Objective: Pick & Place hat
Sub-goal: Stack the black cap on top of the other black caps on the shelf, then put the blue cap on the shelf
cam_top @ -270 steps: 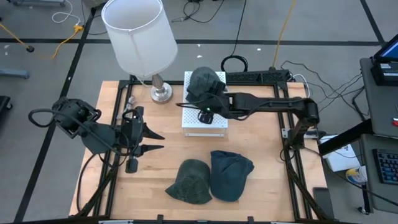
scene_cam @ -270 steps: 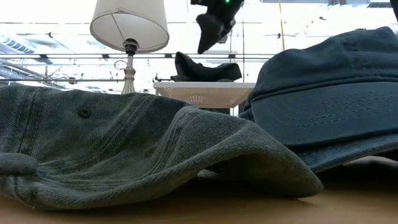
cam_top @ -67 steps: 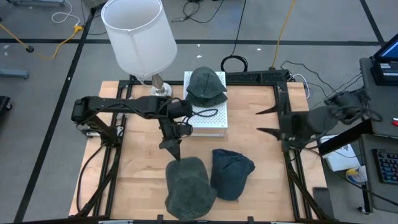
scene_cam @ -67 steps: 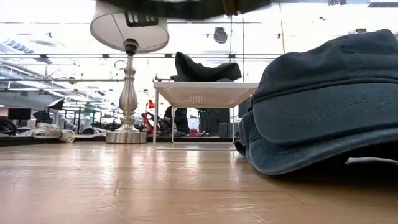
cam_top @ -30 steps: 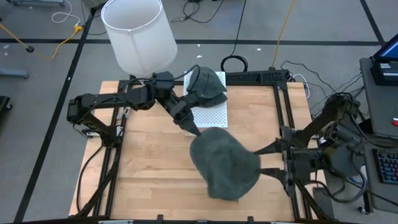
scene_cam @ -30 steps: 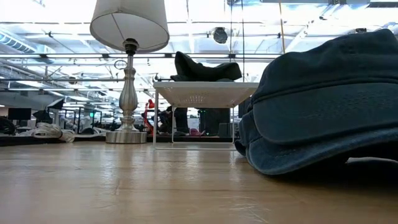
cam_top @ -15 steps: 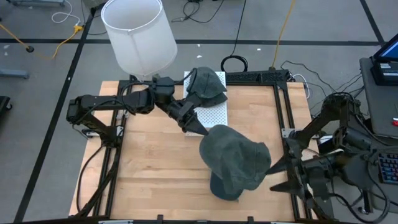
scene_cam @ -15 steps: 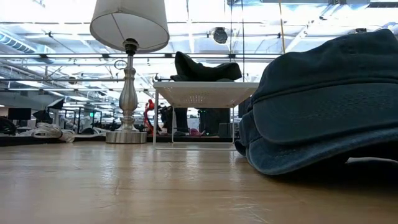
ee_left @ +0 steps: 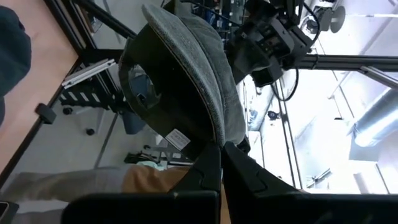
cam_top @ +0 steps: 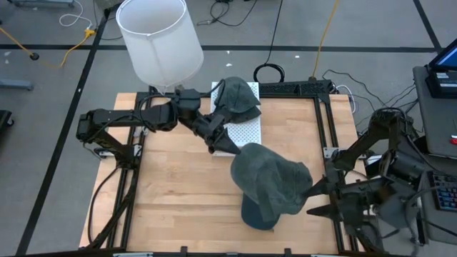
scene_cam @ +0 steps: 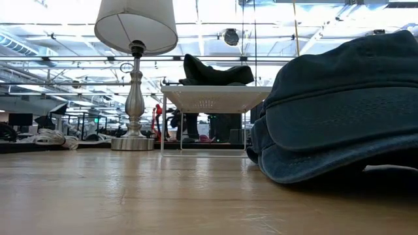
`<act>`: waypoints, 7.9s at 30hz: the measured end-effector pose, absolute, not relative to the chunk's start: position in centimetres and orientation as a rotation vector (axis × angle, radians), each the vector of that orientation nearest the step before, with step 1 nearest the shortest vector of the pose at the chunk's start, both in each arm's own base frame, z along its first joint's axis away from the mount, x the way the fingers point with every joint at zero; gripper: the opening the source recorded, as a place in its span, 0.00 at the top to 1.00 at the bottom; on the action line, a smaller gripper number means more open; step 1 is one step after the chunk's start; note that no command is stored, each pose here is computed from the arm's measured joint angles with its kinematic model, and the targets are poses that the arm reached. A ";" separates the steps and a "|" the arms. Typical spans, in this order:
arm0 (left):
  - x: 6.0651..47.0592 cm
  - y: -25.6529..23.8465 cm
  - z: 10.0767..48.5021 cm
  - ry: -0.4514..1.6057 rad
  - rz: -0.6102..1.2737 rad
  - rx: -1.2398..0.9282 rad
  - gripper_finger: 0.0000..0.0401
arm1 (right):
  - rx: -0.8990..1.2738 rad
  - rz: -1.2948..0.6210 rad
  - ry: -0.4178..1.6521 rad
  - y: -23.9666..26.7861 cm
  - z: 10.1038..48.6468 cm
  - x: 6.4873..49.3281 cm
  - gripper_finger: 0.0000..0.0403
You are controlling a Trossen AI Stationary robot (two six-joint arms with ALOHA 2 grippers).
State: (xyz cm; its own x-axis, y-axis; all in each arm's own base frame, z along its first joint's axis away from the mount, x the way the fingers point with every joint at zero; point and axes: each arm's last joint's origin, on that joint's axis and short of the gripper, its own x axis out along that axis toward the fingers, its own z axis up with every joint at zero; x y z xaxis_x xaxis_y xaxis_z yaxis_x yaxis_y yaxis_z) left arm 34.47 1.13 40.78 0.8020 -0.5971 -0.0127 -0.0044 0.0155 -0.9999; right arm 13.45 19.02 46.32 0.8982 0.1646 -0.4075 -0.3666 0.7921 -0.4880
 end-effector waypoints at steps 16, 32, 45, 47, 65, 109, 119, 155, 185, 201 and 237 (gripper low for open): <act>34.5 0.1 40.7 0.528 -0.490 -1.516 1.00 | -0.669 0.244 0.421 19.7 44.9 15.9 0.74; 34.5 -0.5 40.3 0.561 -0.470 -1.487 0.97 | -1.024 -0.201 0.206 20.8 48.1 14.4 1.00; 34.2 -0.6 41.7 0.340 -0.570 -1.161 0.84 | -0.930 -0.337 0.132 17.7 52.7 14.3 1.00; 34.0 -0.7 41.8 0.299 -0.564 -1.066 0.84 | -0.884 -0.344 0.114 17.2 53.2 14.0 1.00; 31.8 -6.6 40.1 0.267 0.024 -0.527 0.83 | -0.695 -0.370 0.019 14.2 55.8 12.2 1.00; 22.9 -12.4 44.8 0.000 0.364 -0.325 0.83 | -1.165 -1.248 0.541 -9.2 48.7 34.4 0.99; 21.0 -11.7 46.0 -0.008 0.337 -0.256 0.83 | -1.107 -1.257 0.630 -12.9 43.6 38.6 0.99; 20.8 -11.9 45.3 0.066 0.336 -0.131 0.83 | -0.781 -1.009 0.855 -9.8 34.6 40.2 0.99; 20.9 -12.0 45.1 0.065 0.338 -0.159 0.83 | -0.569 -0.639 0.963 -7.4 26.1 39.3 0.99; 20.9 -12.0 45.1 0.067 0.335 -0.155 0.83 | -0.595 -0.604 0.897 -5.8 28.6 38.4 0.63; 20.9 -11.9 45.3 0.053 0.337 -0.184 0.83 | 0.319 -0.590 0.420 5.1 39.4 26.9 0.59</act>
State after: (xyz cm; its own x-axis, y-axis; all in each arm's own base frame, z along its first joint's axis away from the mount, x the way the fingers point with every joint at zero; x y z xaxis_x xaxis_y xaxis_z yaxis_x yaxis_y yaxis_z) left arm 20.93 -11.95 45.26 0.9427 0.3234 -0.0824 -0.3330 0.9274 -0.1701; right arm 26.88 5.07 39.36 0.7509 -0.4668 -0.4672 0.5941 0.7864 0.1690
